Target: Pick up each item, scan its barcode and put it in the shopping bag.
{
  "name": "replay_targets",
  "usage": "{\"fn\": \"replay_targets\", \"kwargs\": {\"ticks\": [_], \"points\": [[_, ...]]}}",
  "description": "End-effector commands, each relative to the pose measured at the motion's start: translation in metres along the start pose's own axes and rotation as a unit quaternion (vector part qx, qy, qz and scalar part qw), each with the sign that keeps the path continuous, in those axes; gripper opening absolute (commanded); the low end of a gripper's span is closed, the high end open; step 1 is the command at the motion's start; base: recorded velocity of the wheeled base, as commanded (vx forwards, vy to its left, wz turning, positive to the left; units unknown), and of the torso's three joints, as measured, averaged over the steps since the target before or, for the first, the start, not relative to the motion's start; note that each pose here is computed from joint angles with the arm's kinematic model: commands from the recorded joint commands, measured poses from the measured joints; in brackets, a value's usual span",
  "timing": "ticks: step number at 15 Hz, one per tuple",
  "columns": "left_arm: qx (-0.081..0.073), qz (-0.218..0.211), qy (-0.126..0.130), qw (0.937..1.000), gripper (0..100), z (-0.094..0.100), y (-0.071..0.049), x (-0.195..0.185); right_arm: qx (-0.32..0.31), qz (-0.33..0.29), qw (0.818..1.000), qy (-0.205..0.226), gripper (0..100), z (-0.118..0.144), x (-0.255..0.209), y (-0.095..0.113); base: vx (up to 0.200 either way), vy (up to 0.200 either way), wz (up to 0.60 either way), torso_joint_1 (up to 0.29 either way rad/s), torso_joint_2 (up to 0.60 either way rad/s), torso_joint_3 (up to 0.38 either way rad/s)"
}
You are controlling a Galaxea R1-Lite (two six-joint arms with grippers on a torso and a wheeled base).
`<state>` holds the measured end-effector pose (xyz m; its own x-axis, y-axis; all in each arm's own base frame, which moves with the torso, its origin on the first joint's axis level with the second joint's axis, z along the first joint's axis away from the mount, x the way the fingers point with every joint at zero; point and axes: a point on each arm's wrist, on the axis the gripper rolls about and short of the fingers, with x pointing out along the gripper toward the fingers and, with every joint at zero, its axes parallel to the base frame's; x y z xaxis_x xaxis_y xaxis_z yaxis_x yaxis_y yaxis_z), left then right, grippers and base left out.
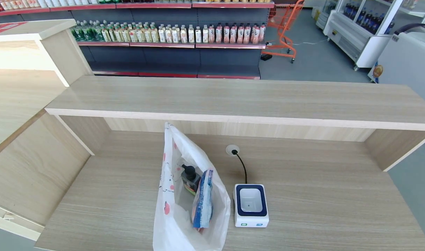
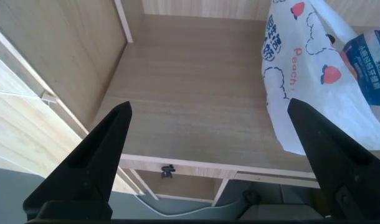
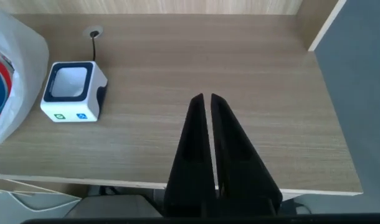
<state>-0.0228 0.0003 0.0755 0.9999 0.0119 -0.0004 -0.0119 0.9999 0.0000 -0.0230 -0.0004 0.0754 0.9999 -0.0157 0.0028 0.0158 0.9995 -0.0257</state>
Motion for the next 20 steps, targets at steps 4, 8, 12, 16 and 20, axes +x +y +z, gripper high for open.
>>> {"fn": "replay_targets", "kwargs": {"ticks": [4,8,12,16,20], "points": [[0.001,-0.001,0.0,1.0,100,0.0,0.0,0.0,0.004,0.0,1.0,0.001,0,0.0001,0.0002,0.0,0.0,0.0,0.0,0.0,0.0,0.0],[0.001,-0.001,0.0,1.0,100,0.0,0.0,0.0,0.004,0.0,1.0,0.001,0,0.0001,0.0002,0.0,0.0,0.1,0.0,-0.002,0.0,0.0],[0.0,-0.001,0.0,1.0,100,0.0,0.0,0.0,0.021,-0.002,1.0,0.001,0,0.0001,0.0002,-0.0001,0.0,0.0,0.0,0.0,0.0,0.0],[0.0,-0.001,0.0,1.0,100,0.0,0.0,0.0,0.021,-0.002,1.0,0.001,0,0.0001,0.0002,-0.0001,0.0,0.0,0.0,0.0,0.0,0.0],[0.0,-0.001,0.0,1.0,100,0.0,0.0,0.0,0.021,-0.002,1.0,0.001,0,0.0001,0.0002,-0.0001,0.0,0.0,0.0,0.0,0.0,0.0]]}}
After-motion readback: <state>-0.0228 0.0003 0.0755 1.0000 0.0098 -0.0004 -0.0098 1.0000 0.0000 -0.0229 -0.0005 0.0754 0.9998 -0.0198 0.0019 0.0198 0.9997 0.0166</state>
